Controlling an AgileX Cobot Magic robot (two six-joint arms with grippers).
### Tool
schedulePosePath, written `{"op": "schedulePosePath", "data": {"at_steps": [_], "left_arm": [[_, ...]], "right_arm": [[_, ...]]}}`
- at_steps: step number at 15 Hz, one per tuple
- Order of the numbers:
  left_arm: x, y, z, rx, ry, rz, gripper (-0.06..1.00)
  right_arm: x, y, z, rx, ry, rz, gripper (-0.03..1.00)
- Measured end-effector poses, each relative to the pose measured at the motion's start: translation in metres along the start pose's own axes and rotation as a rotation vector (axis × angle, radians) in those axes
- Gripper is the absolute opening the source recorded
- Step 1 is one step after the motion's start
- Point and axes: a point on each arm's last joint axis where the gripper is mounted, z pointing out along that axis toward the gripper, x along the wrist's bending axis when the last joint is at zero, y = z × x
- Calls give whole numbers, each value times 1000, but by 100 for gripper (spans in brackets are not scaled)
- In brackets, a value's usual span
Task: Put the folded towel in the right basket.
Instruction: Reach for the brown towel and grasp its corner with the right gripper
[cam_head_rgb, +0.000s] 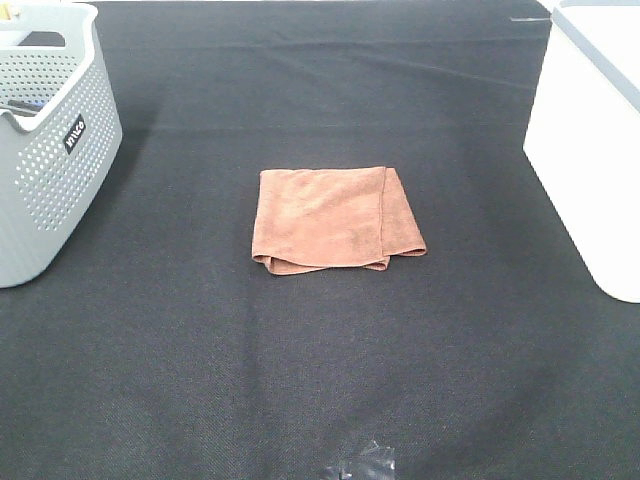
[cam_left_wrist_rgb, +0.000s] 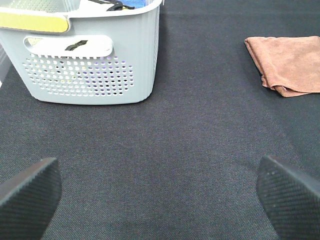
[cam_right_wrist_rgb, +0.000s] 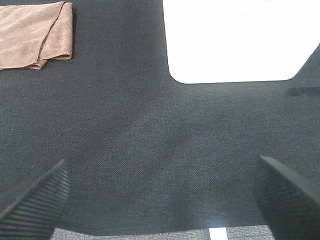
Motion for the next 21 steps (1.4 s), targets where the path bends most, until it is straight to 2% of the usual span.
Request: {"op": "schedulePosePath", "data": {"at_steps": [14,15,18,19,21], "left_arm": [[0,0,0,0,0,0,99],[0,0,0,0,0,0,99],[0,0,0,0,0,0,99],[0,0,0,0,0,0,99],[0,0,0,0,0,0,99]], "right_arm": [[0,5,0,7,0,-20,96],[-1,16,0,35,2,-24,96],[0,76,12,270,30,9,96],[1,116,28,346,65,31,96],[5,152,53,404,112,57,96]]}}
